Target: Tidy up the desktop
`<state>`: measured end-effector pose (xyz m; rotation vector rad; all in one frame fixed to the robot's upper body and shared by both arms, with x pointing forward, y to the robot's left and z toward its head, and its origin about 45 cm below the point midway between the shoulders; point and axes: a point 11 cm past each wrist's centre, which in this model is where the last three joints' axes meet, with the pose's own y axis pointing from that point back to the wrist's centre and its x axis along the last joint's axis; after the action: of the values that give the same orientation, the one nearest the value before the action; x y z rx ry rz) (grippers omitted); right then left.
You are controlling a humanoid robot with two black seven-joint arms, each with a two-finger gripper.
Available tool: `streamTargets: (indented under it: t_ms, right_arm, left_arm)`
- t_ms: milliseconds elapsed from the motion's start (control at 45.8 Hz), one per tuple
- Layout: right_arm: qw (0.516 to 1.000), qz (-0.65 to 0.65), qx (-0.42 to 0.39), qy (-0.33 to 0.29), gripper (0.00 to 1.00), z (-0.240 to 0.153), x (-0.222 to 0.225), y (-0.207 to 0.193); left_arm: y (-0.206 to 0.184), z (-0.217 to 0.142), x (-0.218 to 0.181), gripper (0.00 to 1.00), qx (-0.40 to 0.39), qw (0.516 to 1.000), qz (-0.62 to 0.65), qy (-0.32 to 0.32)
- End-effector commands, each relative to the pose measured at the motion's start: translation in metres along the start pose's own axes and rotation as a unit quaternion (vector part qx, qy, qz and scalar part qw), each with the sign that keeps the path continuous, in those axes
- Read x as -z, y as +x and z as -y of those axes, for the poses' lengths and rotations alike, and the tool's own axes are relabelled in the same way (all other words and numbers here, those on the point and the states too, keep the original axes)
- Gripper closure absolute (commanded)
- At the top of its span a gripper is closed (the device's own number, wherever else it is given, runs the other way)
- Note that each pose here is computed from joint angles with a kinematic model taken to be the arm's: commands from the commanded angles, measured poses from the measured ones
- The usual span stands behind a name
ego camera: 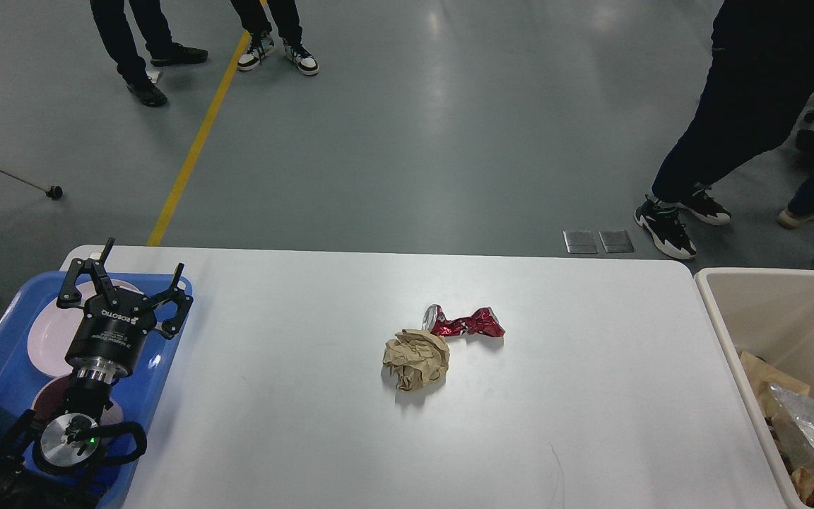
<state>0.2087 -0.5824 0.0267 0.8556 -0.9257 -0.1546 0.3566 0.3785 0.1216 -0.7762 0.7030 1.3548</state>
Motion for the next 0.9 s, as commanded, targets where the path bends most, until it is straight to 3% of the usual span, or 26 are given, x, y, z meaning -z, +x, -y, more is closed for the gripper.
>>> streamTargets:
  t_ms: [0, 44, 87, 153, 655, 873]
  right_arm:
    - [1.000, -0.001, -0.002, 0.001, 0.94, 0.000, 0.000, 0.000]
    - [1.000, 0.000, -0.009, 0.002, 0.52, 0.000, 0.000, 0.001]
    - [1.000, 0.002, -0.022, 0.004, 0.21, 0.000, 0.000, 0.004]
    - [0.999, 0.006, -0.037, 0.006, 0.01, 0.000, 0.002, 0.006]
    - [0.999, 0.011, -0.036, 0.008, 0.00, -0.001, 0.005, 0.010]
    - [0.999, 0.049, -0.017, 0.016, 0.00, -0.021, 0.007, 0.072]
  left_arm:
    - [0.000, 0.000, 0.000, 0.04, 0.000, 1.000, 0.000, 0.000]
    - [0.000, 0.000, 0.000, 0.04, 0.000, 1.000, -0.001, 0.000]
    - [0.000, 0.000, 0.000, 0.04, 0.000, 1.000, -0.001, 0.000]
    - [0.000, 0.000, 0.000, 0.04, 0.000, 1.000, -0.001, 0.000]
    - [0.000, 0.000, 0.000, 0.04, 0.000, 1.000, 0.000, 0.000]
    - [0.000, 0.001, 0.000, 0.04, 0.001, 1.000, 0.000, 0.000]
